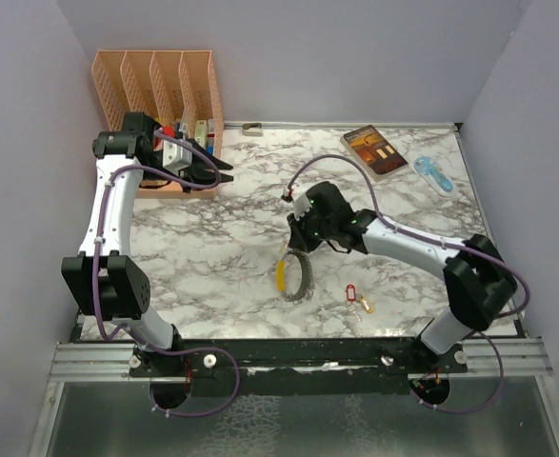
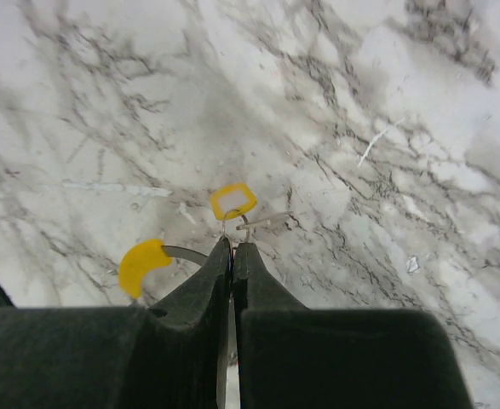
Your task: Put the keys on the keyring
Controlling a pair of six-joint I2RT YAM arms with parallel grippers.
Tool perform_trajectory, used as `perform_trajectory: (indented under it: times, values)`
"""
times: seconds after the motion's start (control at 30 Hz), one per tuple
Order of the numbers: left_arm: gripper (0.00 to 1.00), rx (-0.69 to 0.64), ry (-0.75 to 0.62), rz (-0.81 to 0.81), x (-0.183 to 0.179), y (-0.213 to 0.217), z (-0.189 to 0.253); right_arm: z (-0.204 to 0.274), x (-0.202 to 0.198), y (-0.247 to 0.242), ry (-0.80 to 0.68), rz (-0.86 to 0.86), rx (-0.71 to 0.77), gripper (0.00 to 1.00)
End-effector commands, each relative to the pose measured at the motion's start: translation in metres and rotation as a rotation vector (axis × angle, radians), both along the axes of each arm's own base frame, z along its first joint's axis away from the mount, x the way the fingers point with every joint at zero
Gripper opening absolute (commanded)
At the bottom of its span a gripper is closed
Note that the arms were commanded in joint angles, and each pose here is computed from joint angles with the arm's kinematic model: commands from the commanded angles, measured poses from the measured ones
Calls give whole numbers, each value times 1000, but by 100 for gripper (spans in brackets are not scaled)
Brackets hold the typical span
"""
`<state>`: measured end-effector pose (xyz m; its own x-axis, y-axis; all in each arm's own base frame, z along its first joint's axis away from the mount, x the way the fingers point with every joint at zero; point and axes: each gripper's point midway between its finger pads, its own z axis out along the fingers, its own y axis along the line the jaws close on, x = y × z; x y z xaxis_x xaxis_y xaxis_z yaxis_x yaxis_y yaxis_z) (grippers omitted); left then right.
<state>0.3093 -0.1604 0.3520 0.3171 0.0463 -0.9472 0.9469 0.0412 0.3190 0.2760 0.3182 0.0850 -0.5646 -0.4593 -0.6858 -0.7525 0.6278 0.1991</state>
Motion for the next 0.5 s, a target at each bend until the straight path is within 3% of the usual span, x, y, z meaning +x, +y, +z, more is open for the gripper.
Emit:
perform_trajectory:
  times: [0.0, 0.27, 0.47]
  values:
    - [30, -119, 10, -26, -2, -5, -5, 77, -3, 15, -182, 120, 183, 1]
    - [36, -117, -87, -115, -32, -33, -21, 149, -30, 12, -336, 223, 356, 1]
    - [41, -127, -142, -212, -53, -62, -38, 173, -54, 11, -362, 304, 461, 1]
